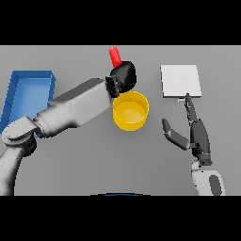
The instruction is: Pick up the red beaker and tilt it to pour out 1 green nut into yellow bowl. Pick up the yellow bowl and place it on the metallic measuring scale.
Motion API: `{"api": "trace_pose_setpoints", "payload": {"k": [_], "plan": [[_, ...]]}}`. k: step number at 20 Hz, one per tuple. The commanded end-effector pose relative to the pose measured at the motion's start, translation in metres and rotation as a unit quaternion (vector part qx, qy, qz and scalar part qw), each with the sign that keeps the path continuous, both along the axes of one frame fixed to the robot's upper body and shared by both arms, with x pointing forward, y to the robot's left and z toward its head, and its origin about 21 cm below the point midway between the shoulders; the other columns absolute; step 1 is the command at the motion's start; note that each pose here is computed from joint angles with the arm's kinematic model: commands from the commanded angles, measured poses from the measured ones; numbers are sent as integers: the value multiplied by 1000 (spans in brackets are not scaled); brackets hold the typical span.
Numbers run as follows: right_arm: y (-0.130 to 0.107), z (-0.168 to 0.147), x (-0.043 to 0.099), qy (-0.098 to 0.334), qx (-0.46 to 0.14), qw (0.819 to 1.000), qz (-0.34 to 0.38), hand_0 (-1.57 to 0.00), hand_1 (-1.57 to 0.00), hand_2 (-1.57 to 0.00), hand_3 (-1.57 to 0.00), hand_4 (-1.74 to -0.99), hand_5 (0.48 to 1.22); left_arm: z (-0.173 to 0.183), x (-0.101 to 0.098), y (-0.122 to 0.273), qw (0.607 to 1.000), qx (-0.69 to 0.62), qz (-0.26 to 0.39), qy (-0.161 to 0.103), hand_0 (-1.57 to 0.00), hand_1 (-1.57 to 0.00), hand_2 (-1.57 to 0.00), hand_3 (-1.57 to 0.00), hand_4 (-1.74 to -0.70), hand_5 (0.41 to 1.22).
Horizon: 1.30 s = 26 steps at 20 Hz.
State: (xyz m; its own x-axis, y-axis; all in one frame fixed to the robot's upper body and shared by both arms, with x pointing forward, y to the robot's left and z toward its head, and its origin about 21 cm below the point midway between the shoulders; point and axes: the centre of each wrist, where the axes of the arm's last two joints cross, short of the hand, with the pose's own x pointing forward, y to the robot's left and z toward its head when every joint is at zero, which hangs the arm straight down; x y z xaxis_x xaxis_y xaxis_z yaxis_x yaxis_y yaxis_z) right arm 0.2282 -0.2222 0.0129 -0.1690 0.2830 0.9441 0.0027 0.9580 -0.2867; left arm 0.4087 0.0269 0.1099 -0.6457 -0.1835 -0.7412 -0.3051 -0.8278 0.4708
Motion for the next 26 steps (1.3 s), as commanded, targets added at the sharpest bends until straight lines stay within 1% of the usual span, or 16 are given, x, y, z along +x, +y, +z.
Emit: {"api": "trace_pose_setpoints", "payload": {"k": [1, 2, 6, 8, 10, 12, 13, 14, 15, 17, 18, 19, 20, 22, 23, 26], "plan": [[0, 1, 0, 0, -6, 1000, -1, 1, 1, 1, 1, -1153, 627, 1, 0, -3, 1000, 13, -9, -12, -1571, -1571, -1571, -1571, -1734, 1221], [-2, -3, -1, 11, -11, 1000, -2, 1, 1, 1, 1, -1157, 629, 2, -2, -6, 999, 24, -17, -16, -1571, -1571, -1571, -1571, -1733, 1221], [-2, 1, -2, -4, -17, 1000, -4, 1, 1, 1, 1, -1155, 637, 3, -6, -20, 997, 62, -43, -35, -1571, -1571, -1571, -1571, -1725, 1221], [-5, 0, -1, 4, -13, 1000, -8, 1, 1, 1, 1, -1151, 634, 5, -8, -25, 995, 76, -51, -48, -1571, -1571, -1571, -1571, -1720, 1221], [1, 0, -1, -1, -1, 1000, -1, 1, 1, 1, 1, -1152, 635, 18, -4, -26, 993, 86, -59, -58, -1571, -1571, -1571, -1571, -1721, 1221], [0, -1, -1, -1, 3, 1000, 1, 1, 1, 1, 1, -1157, 638, 38, 5, -26, 992, 88, -53, -73, -1571, -1571, -1571, -1571, -1721, 1221], [1, -1, -1, -3, 4, 1000, 4, 1, 1, 1, 1, -1147, 642, 54, 10, -26, 991, 87, -54, -89, -1571, -1571, -1571, -1571, -1721, 1221], [1, -1, -1, -7, 3, 1000, 7, 1, 1, 1, 1, -1150, 649, 70, 18, -22, 988, 92, -49, -116, -1571, -1571, -1571, -1571, -1722, 1221], [0, 1, 1, -10, -1, 1000, 9, 1, 1, 1, 1, -1154, 654, 88, 22, -21, 988, 80, -37, -125, -1571, -1571, -1571, -1571, -1725, 1221], [0, -1, 0, -14, -6, 1000, 7, 1, 1, 1, 1, -1160, 660, 122, 33, -10, 988, 38, -19, -146, -1571, -1571, -1571, -1179, -1731, 1221], [1, -1, -4, -20, -9, 1000, 12, 1, 1, 1, 1, -1160, 663, 142, 41, 0, 986, 9, 12, -167, -1571, -1571, -1571, -1257, -1726, 1221], [5, -2, -2, -19, -4, 1000, 9, 1, 1, 1, 1, -1161, 661, 163, 47, 6, 984, -23, 40, -172, -1571, -1571, -1571, -1320, -1727, 1221], [3, -3, -1, -15, 4, 1000, 15, 1, 1, 1, 1, -1160, 661, 181, 54, 18, 980, -74, 68, -172, -1571, -1571, -1571, -1370, -1727, 1221], [5, -2, 1, -13, -3, 1000, 13, 1, 1, 1, 1, -1152, 652, 206, 62, 41, 961, -191, 131, -151, -1571, -1571, -1571, -1443, -1732, 1221], [6, -1, 3, -11, -12, 1000, 4, 1, 1, 1, 1, -1146, 641, 218, 67, 64, 941, -258, 172, -134, -1571, -1571, -1571, -1468, -1734, 1221], [6, 1, 7, -16, -22, 1000, 3, 1, 1, 1, 1, -1142, 630, 231, 77, 119, 856, -432, 268, -96, -1571, -1571, -1571, -1402, -1737, 1221]]}}
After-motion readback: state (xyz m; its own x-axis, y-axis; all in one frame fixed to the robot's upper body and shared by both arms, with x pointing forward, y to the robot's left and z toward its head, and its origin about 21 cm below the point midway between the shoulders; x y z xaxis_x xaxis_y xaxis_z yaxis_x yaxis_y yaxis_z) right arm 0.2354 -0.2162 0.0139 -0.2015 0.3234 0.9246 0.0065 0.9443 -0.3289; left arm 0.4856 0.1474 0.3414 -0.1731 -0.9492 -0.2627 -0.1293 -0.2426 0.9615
